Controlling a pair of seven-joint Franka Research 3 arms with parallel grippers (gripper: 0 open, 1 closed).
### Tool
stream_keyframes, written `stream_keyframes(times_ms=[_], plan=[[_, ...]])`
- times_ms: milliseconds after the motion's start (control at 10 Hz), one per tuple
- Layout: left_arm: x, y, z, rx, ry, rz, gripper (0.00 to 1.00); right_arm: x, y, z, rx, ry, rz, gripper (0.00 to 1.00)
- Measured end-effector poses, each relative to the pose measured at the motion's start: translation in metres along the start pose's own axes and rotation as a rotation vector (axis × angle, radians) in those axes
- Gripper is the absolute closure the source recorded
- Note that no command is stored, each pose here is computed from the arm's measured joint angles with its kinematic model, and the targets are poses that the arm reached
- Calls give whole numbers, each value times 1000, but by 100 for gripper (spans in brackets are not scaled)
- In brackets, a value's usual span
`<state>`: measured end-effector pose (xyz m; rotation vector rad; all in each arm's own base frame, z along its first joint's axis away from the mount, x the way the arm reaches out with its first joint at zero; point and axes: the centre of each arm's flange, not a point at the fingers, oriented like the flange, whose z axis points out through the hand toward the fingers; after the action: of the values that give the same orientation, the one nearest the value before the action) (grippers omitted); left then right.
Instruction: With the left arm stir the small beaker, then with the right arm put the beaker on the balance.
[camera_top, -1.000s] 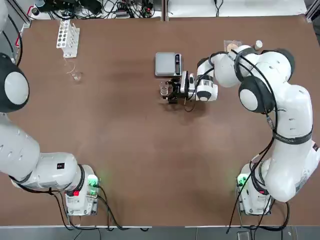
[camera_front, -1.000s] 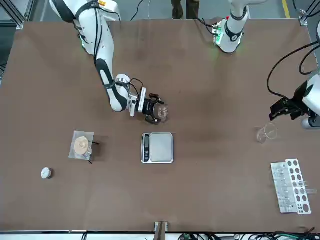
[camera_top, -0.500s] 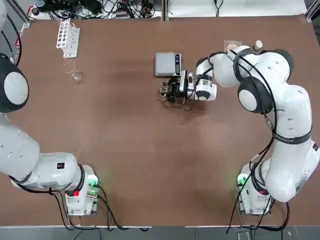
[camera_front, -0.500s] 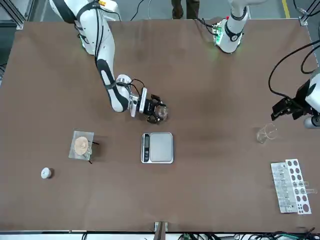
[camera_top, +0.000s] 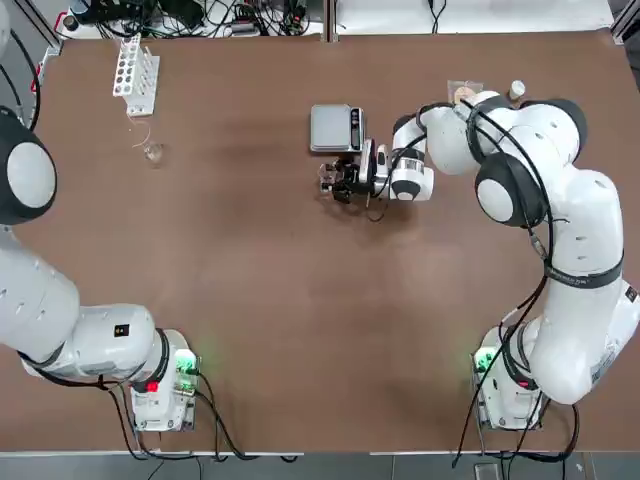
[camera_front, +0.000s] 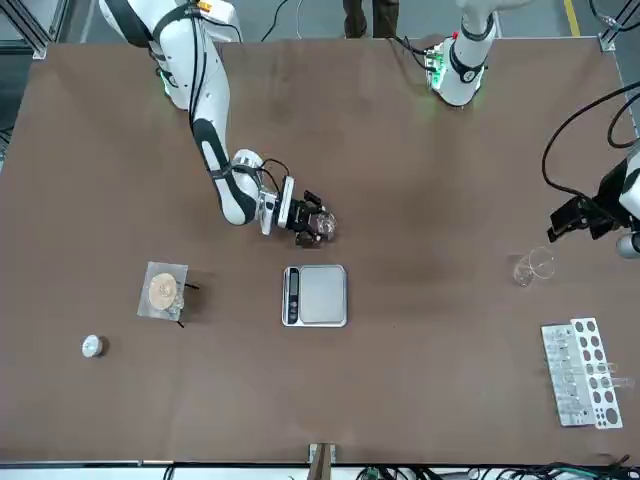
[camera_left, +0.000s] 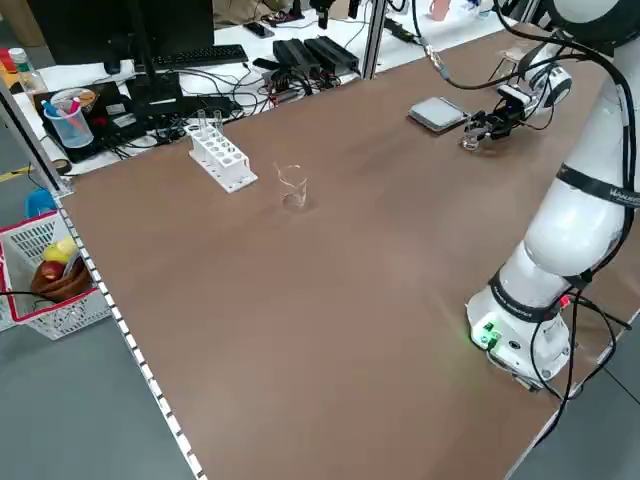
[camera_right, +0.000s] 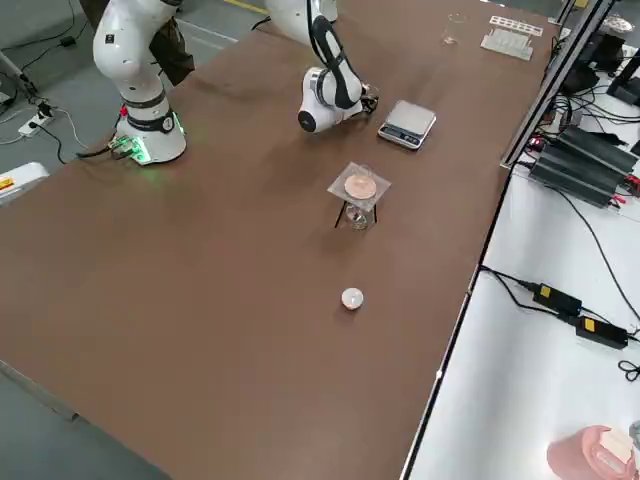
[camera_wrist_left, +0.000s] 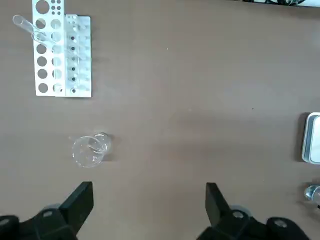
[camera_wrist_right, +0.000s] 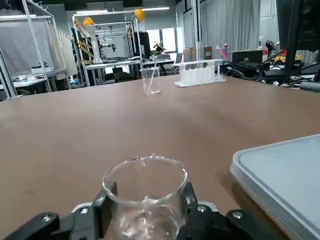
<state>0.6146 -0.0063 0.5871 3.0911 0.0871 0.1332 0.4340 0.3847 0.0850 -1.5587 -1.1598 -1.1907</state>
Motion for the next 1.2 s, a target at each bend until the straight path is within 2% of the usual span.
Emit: stream_keyframes(times_ms=[200, 700, 1200], plan=[[0, 0, 0, 0, 1, 1, 1, 8, 4, 0, -8, 14, 13, 41], [1, 3, -3, -2, 9, 6, 1, 61, 15, -4, -32, 79, 12, 41], [1, 3, -3, -2, 9, 7, 1, 96, 74, -17, -131, 114, -25, 41]])
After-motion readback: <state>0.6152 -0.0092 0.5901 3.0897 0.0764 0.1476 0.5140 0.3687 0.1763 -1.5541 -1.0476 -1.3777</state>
